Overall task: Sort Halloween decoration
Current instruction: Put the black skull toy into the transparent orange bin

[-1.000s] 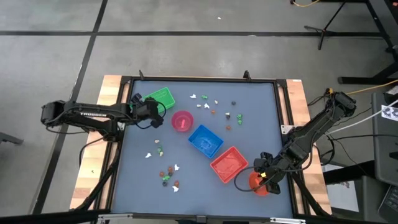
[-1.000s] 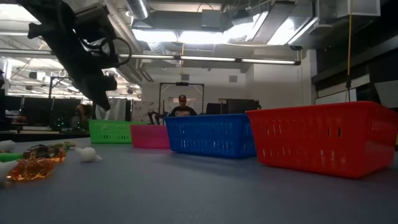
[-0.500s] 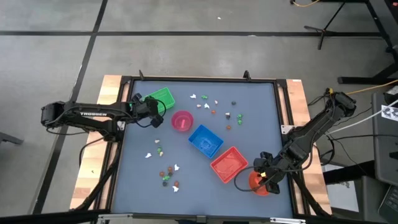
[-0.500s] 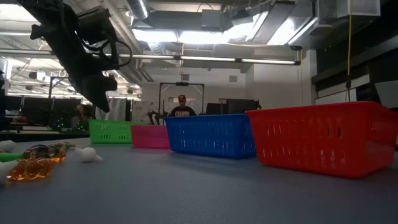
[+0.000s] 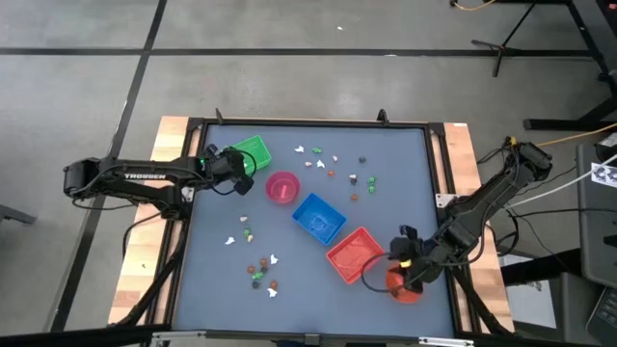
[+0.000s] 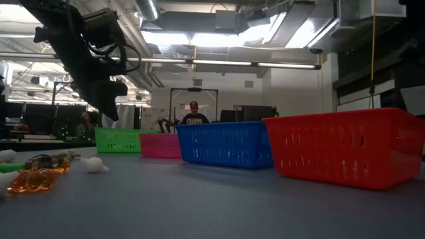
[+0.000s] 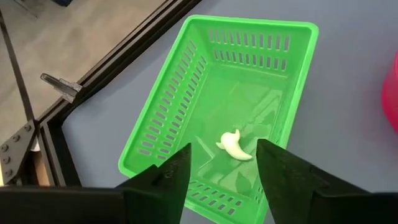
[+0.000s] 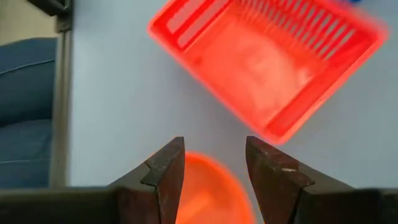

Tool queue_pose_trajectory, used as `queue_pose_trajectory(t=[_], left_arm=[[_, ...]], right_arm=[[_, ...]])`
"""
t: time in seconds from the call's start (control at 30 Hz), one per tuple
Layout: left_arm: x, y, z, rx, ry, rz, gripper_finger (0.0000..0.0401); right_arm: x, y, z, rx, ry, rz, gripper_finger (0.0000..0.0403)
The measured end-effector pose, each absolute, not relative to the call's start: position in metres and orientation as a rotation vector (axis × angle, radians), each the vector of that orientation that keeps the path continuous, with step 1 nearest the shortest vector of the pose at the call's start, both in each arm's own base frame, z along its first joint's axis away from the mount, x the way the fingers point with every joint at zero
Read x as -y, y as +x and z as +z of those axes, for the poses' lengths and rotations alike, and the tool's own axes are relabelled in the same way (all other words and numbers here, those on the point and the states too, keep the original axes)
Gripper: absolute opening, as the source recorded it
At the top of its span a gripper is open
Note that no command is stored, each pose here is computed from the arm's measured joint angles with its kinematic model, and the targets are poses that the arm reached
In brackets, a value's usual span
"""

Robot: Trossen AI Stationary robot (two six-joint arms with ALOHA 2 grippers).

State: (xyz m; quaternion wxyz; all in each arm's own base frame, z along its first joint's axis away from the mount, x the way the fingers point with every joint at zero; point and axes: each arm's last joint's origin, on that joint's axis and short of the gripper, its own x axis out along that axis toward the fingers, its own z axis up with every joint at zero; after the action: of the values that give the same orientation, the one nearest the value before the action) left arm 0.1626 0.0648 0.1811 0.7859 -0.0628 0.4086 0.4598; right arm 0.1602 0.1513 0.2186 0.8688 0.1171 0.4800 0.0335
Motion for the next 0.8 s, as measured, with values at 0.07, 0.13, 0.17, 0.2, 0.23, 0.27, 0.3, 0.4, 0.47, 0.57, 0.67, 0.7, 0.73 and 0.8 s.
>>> queue_pose_trajectory(t=[0.07,0.13,0.17,0.2,0.23,0.27,0.3,0.4,0.47,0.57,0.67,0.7,0.73,0.8], left_arm=[[-0.065,0.163,0.181,-0.880,-0.136,0.992,0.0173],[-0.065,0.163,0.182,-0.869,-0.138,0.991,0.0174],[-0.065,0.164,0.182,-0.858,-0.141,0.991,0.0174],[-0.066,0.165,0.183,-0.847,-0.144,0.991,0.0174],[-0.066,0.166,0.183,-0.835,-0.146,0.991,0.0174],[-0.066,0.167,0.184,-0.821,-0.148,0.990,0.0174],[-0.066,0.168,0.185,-0.808,-0.151,0.990,0.0174],[-0.067,0.170,0.187,-0.773,-0.159,0.988,0.0174],[-0.067,0.172,0.188,-0.754,-0.163,0.988,0.0174],[-0.068,0.173,0.189,-0.734,-0.167,0.987,0.0174],[-0.068,0.173,0.189,-0.727,-0.168,0.985,0.0174],[-0.068,0.174,0.189,-0.725,-0.168,0.985,0.0174],[-0.068,0.174,0.189,-0.724,-0.169,0.985,0.0174],[-0.068,0.174,0.189,-0.724,-0.169,0.985,0.0174]], right_arm=[[-0.150,0.161,0.219,-0.962,0.185,0.048,0.0170],[-0.146,0.165,0.219,-0.927,0.141,0.014,0.0170],[-0.143,0.167,0.220,-0.917,0.135,-0.005,0.0170],[-0.140,0.170,0.220,-0.911,0.134,-0.025,0.0170],[-0.135,0.173,0.220,-0.907,0.131,-0.045,0.0170],[-0.131,0.177,0.220,-0.904,0.131,-0.066,0.0170],[-0.125,0.181,0.220,-0.903,0.126,-0.086,0.0170],[-0.105,0.193,0.220,-0.896,0.102,-0.158,0.0170],[-0.089,0.201,0.220,-0.892,0.053,-0.209,0.0170],[-0.061,0.211,0.220,-0.905,-0.030,-0.279,0.0170],[-0.029,0.218,0.220,-0.933,-0.067,-0.366,0.0170],[-0.017,0.219,0.220,-0.944,-0.074,-0.393,0.0170],[-0.006,0.220,0.220,-0.958,-0.080,-0.415,0.0170],[0.016,0.220,0.220,-0.983,-0.082,-0.440,0.0170]])
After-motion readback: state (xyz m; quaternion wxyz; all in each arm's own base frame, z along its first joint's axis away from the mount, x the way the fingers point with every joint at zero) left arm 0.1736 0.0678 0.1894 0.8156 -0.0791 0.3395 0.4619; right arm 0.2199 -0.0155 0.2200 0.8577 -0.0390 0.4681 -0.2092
